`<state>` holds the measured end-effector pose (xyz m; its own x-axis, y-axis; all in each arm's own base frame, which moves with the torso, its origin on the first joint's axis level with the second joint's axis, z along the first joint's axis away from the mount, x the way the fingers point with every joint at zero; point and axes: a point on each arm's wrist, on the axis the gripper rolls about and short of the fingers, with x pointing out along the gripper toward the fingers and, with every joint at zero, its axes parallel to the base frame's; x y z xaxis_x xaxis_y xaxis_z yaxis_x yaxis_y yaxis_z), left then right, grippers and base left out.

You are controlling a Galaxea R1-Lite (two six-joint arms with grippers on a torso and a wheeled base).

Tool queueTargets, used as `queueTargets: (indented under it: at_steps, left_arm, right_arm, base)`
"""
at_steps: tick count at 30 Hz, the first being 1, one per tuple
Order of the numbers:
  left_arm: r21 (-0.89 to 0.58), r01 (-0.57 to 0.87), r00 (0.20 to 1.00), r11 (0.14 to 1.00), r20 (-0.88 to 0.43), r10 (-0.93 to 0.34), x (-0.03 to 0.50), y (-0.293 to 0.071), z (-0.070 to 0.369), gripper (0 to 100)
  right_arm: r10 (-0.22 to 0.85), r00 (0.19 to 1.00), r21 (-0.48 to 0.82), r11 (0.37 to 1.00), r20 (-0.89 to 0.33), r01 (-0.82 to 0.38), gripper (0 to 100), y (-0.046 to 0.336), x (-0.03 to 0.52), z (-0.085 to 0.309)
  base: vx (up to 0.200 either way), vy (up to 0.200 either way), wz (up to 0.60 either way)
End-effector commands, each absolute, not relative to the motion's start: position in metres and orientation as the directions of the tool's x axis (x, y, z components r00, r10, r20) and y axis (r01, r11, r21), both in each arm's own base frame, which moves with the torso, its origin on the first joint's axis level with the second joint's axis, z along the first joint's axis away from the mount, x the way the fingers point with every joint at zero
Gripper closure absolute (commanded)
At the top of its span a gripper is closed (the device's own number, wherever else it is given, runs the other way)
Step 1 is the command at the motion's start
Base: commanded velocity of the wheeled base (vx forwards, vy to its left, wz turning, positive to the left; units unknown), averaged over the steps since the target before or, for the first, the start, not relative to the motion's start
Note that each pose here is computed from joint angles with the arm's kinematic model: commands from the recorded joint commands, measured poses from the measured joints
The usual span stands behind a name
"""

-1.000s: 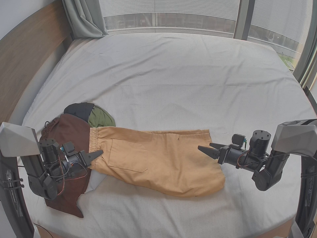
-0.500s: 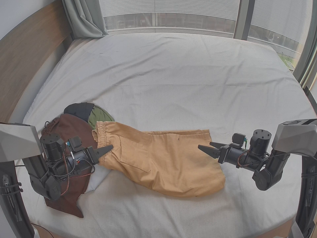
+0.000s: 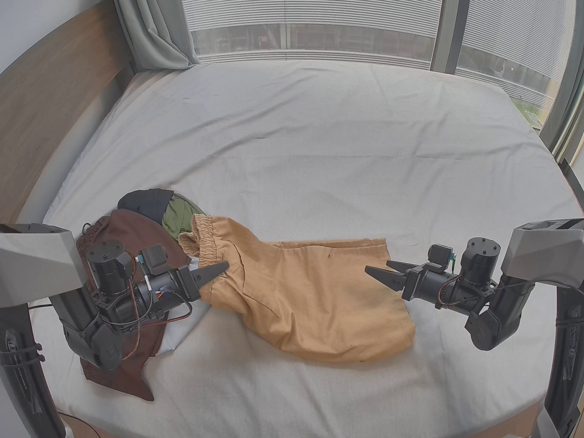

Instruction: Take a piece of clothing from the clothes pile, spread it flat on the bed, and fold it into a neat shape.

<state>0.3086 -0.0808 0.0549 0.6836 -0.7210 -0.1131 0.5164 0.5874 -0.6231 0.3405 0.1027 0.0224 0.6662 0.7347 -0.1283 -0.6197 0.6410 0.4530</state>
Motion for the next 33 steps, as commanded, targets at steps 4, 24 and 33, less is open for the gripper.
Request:
queueTargets:
  at_steps: [4, 24, 33]
  left_arm:
    - [-0.618, 0.540, 0.664, 0.572, -0.105, -0.740, 0.310, -0.094, 0.056, 100]
    - [-0.620, 0.576, 0.614, 0.532, -0.101, -0.783, 0.316, -0.117, 0.053, 100]
    - [-0.632, 0.590, 0.587, 0.502, -0.091, -0.804, 0.325, -0.133, 0.045, 100]
  right_arm:
    - [0.735, 0.666, 0.452, 0.640, -0.126, -0.621, 0, 0.103, 0.340, 0.023]
    - [0.735, 0.668, 0.448, 0.640, -0.118, -0.625, 0, 0.102, 0.341, 0.026]
    - [0.731, 0.673, 0.446, 0.643, -0.112, -0.623, 0, 0.100, 0.341, 0.029]
  base:
    - [0.000, 0.000, 0.00]
    - [0.000, 0.000, 0.00]
    - [0.000, 0.000, 0.00]
